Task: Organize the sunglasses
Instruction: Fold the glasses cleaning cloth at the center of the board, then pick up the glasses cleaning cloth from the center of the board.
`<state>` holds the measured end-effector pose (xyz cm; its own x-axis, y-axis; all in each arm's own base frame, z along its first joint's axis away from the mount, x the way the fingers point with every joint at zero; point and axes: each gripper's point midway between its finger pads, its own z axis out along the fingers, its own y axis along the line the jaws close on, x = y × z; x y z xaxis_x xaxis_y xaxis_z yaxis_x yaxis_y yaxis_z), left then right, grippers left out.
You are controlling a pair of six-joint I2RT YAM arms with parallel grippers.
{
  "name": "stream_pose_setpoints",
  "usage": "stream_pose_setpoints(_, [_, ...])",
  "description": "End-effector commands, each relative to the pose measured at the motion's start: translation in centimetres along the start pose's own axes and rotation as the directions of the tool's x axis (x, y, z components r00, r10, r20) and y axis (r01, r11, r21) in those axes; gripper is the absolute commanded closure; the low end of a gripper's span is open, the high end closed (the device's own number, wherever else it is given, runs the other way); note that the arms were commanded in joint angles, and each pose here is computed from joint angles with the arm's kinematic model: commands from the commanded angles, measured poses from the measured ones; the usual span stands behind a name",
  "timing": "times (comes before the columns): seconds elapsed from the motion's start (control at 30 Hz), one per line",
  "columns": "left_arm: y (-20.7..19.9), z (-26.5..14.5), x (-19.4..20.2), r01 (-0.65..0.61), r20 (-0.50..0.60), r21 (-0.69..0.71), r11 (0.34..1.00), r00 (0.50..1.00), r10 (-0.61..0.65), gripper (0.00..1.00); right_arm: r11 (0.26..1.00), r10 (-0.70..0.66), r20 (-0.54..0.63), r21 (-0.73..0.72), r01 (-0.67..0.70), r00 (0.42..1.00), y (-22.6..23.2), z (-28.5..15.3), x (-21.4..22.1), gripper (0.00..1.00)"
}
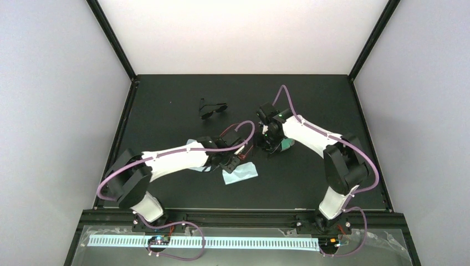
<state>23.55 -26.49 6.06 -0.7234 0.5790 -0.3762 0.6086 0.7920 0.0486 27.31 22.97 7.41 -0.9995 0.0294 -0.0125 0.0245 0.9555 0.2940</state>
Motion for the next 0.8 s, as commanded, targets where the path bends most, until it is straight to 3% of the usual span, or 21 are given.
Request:
stream_pose_setpoints(0.0, [0.6, -3.2, -0.5, 0.041, 0.062, 0.01, 0.999, 0.997, -0.042, 0.68, 0.999, 0.012, 0.027, -0.045, -0.011, 1.0, 0.5, -0.2, 0.0, 0.39])
stream_pose_setpoints(0.37, [1.3, -6.7, 1.2, 0.118, 0.184, 0.069, 0.991, 0.974, -0.129, 0.56, 0.989, 0.064, 0.052, -0.135, -0.056, 0.997, 0.7, -0.3, 1.0, 0.39])
stream_pose_setpoints(0.47, [1.6, -6.9, 1.3, 0.119, 0.215, 0.064, 0.991, 0.968, -0.13, 0.46, 0.984, 0.098, 0.05, -0.156, -0.089, 0.994, 0.5, 0.0, 1.6, 0.4])
stream_pose_setpoints(0.53, [1.5, -7.0, 1.1, 0.118, 0.236, 0.07, 0.991, 0.963, -0.131, 0.28, 0.976, 0.127, 0.042, -0.184, -0.118, 0.991, 0.6, 0.3, 1.9, 0.4])
stream_pose_setpoints(0.57, [1.6, -6.6, 0.9, 0.122, 0.236, 0.066, 0.99, 0.962, -0.134, 0.24, 0.97, 0.152, 0.03, -0.195, -0.144, 0.988, 0.5, 0.6, 2.2, 0.4])
stream_pose_setpoints(0.77, [-0.6, -6.8, -2.2, 0.016, 0.349, 0.119, 0.993, 0.935, -0.057, 0.35, 0.955, 0.226, -0.044, -0.19, -0.23, 0.973, -0.4, 2.6, 3.8, 0.42])
